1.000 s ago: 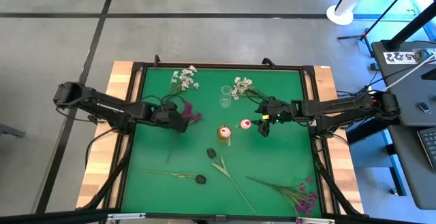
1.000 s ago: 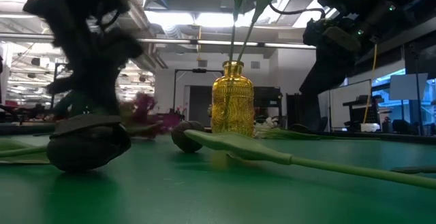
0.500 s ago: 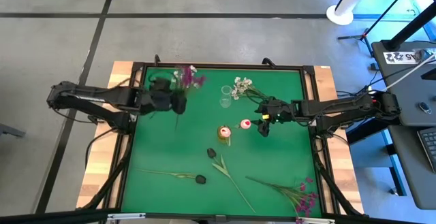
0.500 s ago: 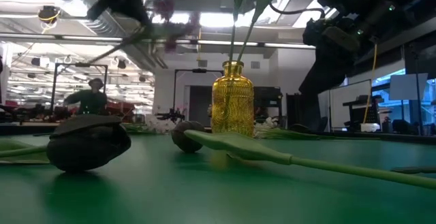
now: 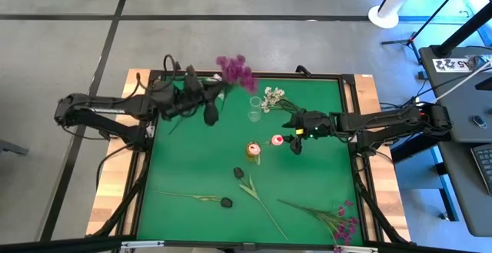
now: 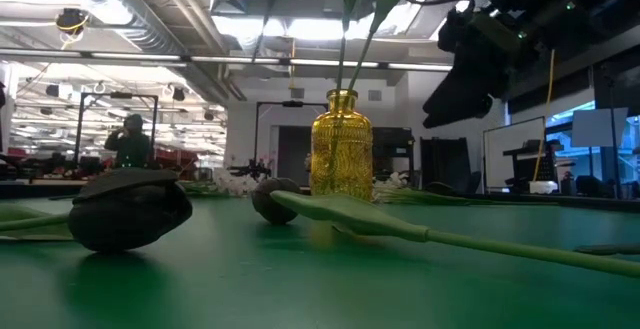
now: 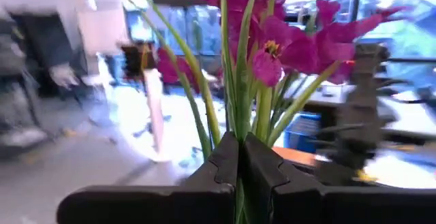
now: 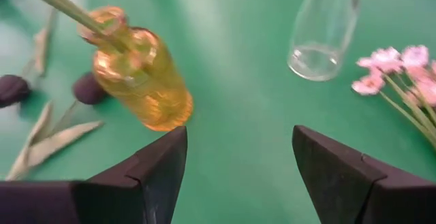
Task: Sort flowers into vase by color
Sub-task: Put the left violet flowers into the transparent vase
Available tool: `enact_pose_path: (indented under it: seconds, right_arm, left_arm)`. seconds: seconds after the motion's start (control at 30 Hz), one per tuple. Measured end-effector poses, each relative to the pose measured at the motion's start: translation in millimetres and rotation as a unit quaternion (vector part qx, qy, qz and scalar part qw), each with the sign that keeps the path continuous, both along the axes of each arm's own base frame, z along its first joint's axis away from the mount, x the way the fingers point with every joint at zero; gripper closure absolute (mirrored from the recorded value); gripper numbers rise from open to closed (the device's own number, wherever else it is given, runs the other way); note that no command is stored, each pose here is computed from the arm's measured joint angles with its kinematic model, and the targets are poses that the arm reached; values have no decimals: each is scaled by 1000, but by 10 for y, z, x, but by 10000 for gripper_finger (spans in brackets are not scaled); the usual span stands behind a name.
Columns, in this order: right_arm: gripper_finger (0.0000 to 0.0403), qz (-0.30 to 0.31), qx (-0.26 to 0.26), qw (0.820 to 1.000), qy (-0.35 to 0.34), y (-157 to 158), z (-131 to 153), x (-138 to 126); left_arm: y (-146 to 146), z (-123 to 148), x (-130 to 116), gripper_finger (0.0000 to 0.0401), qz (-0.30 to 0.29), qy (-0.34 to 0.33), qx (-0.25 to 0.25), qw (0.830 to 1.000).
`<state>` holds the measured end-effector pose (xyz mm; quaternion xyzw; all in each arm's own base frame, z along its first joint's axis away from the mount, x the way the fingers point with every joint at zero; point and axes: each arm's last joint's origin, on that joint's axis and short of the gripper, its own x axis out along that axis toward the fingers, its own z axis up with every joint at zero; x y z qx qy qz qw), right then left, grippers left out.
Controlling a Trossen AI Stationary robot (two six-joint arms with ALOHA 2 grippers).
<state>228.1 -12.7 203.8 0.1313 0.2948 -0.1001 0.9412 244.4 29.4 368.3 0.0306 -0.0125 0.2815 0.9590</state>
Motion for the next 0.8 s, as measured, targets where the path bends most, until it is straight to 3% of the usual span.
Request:
enact_pose_path:
  seconds: [0.1,0.17,0.27,0.43,0.8]
  right_arm:
    - [139,6,3,1000,3,5,-5,-3]
    - [139,6,3,1000,8,5,-12,-8]
    - [139,6,4,1000,10,5,-16,-11]
    - [139,4,8,1000,6,8,-10,-6]
    - [139,-17,28,998,51,8,-82,-65]
  left_arm:
    - [211,-69,3,399,73,6,-26,997]
    - [309,-91,-10,400,79,-1,-48,996]
    - [379,-59,-5,401,23,-15,-44,999]
    - [428,2,93,401,-104,-50,8,993]
    - [1029,-372,495,401,-207,-104,14,973]
